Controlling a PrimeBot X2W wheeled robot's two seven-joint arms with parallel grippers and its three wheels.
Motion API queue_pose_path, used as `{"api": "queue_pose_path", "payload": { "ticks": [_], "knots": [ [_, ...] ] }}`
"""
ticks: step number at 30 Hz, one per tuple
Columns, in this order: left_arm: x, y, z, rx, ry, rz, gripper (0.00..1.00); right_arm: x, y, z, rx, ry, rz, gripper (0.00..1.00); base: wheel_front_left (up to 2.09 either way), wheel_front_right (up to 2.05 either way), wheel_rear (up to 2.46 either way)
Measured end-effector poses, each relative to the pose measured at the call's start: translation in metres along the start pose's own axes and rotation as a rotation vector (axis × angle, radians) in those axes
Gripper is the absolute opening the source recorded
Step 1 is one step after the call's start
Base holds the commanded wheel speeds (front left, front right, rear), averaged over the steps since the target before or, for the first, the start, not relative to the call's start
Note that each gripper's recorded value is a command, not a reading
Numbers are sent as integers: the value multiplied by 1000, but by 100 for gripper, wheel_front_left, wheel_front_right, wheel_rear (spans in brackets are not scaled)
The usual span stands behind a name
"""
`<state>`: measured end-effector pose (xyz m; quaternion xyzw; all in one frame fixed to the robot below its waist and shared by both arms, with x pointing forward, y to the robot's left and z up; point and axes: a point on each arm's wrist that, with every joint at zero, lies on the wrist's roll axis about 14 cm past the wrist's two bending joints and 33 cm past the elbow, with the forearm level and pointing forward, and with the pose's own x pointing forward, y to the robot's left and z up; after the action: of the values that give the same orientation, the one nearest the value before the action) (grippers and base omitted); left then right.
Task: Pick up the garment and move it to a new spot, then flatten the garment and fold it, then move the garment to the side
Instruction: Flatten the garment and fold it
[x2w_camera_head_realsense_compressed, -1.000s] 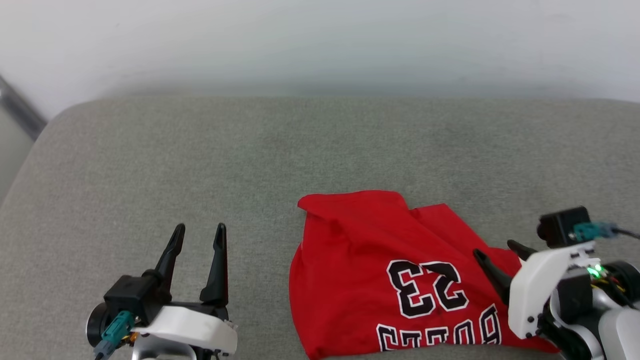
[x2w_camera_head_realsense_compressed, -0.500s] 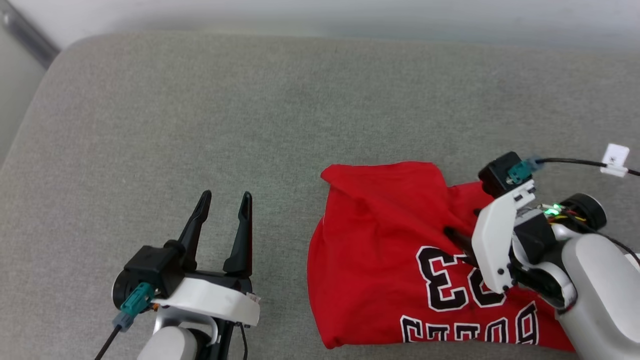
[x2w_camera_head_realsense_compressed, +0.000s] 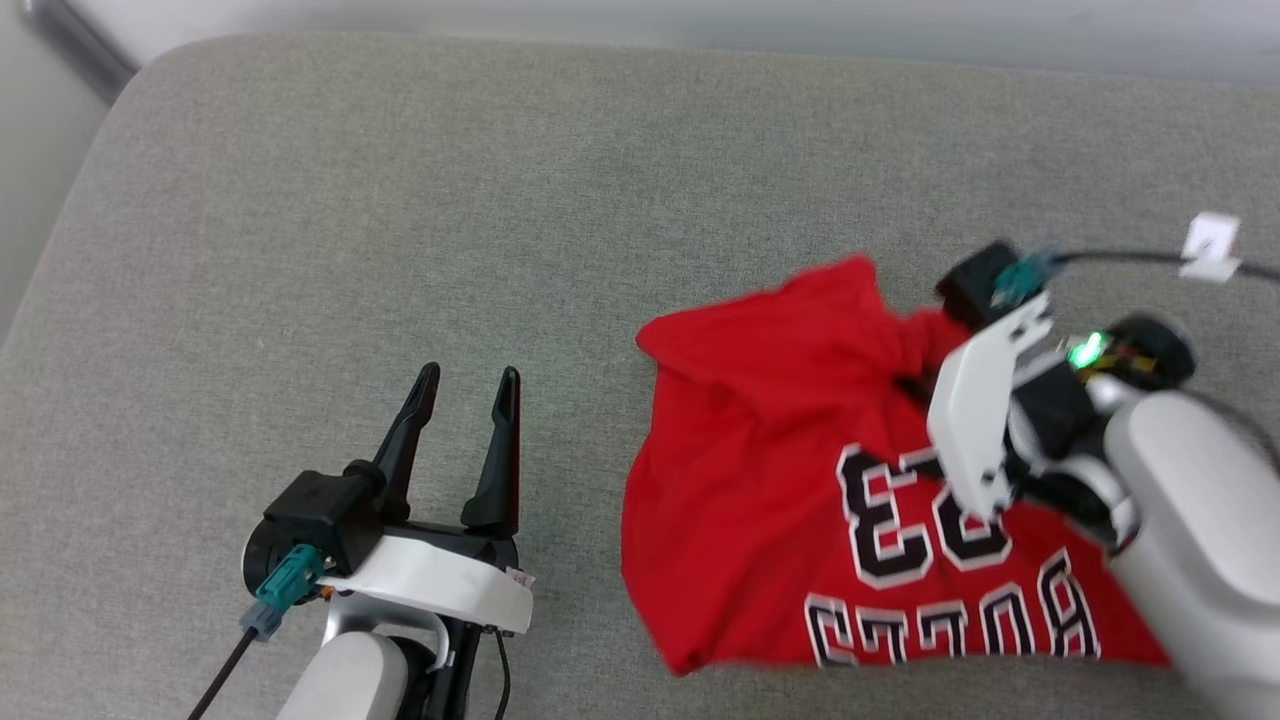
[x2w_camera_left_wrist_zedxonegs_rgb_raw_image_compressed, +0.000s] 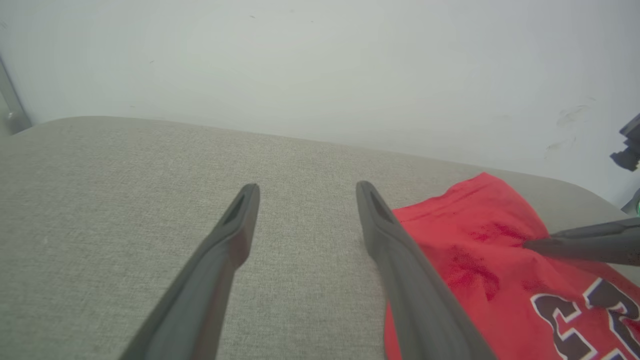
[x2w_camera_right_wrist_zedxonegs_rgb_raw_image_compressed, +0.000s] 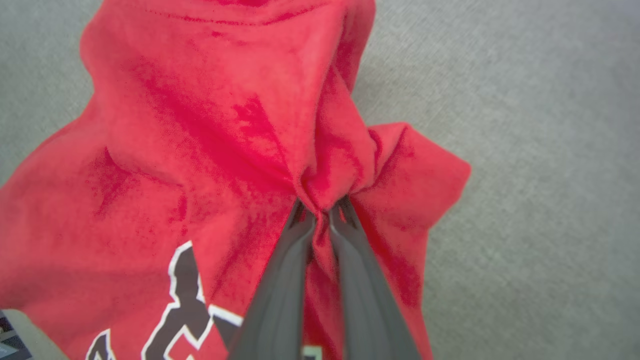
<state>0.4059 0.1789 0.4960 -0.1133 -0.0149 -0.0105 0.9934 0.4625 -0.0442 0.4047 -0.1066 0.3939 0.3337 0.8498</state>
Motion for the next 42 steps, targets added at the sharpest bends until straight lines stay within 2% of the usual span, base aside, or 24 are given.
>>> {"api": "queue_pose_path", "payload": {
  "ticks": [4, 10, 11, 12, 17, 18, 24, 31, 37, 42],
  "knots": [
    [1, -2, -1, -8, -2, -6, 100, -11, -25, 45, -26, -147, -72, 0, 0, 0, 0],
    [3, -3, -8, -14, 15, -11, 100, -25, -92, 71, 70, -264, -231, 0, 0, 0, 0],
    [4, -2, -9, -15, 18, -14, 100, -26, -103, 68, 103, -267, -256, 0, 0, 0, 0],
    [4, -1, -13, -15, 28, -14, 100, -27, -133, 50, 197, -263, -322, 0, 0, 0, 0],
    [5, -2, -16, -10, 34, -17, 100, -17, -145, -10, 329, -183, -367, 0, 0, 0, 0],
    [6, -5, -15, -13, 30, -27, 100, -18, -145, -29, 371, -194, -392, 100, 0, 0, 0],
    [5, -8, -8, 2, 10, -40, 100, -40, -143, -12, 357, -435, -445, 100, 0, 0, 0],
    [-6, -9, 4, 20, -13, -43, 100, -91, -126, 15, 263, -724, -510, 100, 0, 0, 0],
    [-17, -14, 16, 33, -29, -54, 100, -129, -99, 14, 215, -832, -530, 100, 0, 0, 0],
    [-22, -18, 23, 40, -39, -67, 100, -151, -72, -3, 206, -845, -544, 100, 0, 0, 0]
  ]
}}
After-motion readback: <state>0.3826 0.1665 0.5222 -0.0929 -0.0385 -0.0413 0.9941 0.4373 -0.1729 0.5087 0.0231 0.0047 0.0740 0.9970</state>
